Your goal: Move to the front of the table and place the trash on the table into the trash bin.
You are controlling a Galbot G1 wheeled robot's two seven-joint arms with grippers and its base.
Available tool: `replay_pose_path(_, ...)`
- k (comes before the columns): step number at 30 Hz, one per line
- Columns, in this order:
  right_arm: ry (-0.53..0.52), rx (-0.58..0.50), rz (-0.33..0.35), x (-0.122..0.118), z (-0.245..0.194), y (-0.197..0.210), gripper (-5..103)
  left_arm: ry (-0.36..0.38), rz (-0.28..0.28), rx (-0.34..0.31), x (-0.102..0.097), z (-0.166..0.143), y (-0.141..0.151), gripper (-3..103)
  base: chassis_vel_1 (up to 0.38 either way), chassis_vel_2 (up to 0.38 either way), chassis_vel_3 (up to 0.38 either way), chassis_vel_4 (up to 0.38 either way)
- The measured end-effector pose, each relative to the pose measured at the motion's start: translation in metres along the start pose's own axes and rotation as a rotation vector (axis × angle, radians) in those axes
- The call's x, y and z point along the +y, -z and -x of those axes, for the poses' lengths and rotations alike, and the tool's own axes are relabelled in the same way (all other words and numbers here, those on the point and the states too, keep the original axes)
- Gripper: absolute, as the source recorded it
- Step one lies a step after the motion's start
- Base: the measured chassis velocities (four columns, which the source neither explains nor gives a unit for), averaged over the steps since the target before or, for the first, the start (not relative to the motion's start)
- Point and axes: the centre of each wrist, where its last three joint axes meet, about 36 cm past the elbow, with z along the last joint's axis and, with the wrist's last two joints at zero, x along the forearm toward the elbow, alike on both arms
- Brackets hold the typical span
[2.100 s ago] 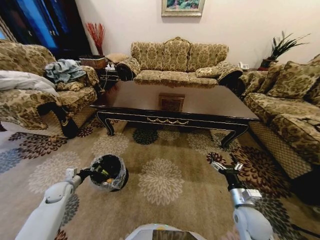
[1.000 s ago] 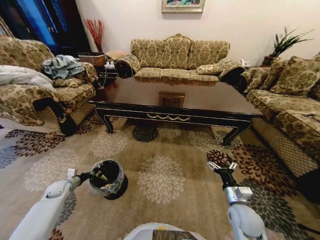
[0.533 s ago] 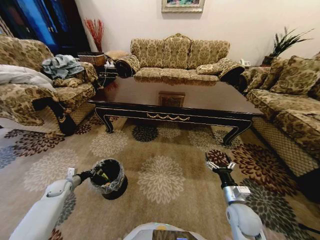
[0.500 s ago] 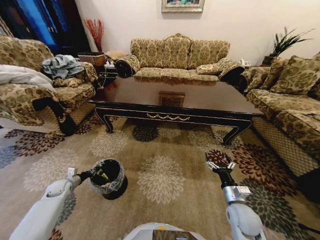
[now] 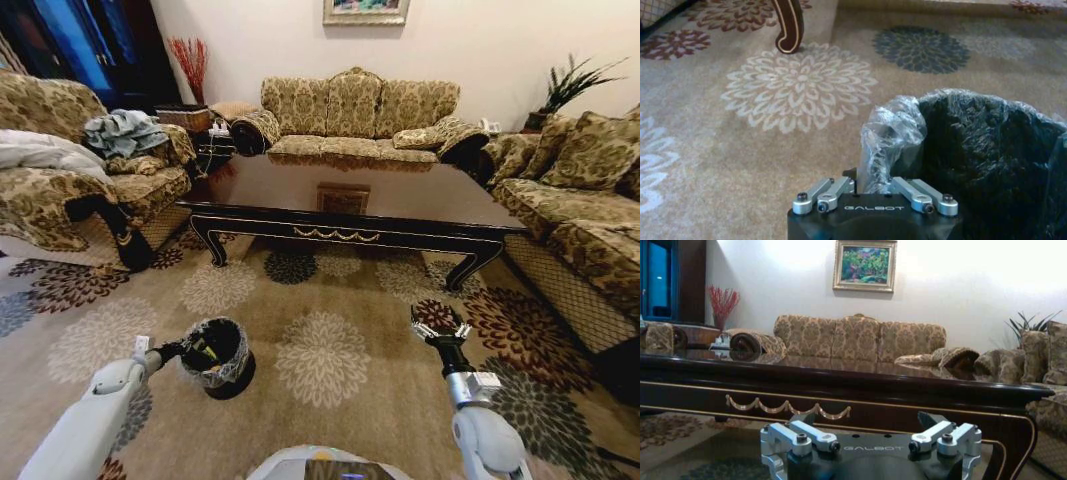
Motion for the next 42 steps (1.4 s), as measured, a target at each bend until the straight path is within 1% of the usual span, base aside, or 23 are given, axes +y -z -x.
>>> replay_pose_path(42, 0.0, -0.001, 0.001, 0.0, 0.0, 0.0002, 100, 0.001, 0.0, 0.001, -0.0002, 0.0, 0.0001, 19, 0.0, 0.0, 0.0, 0.0)
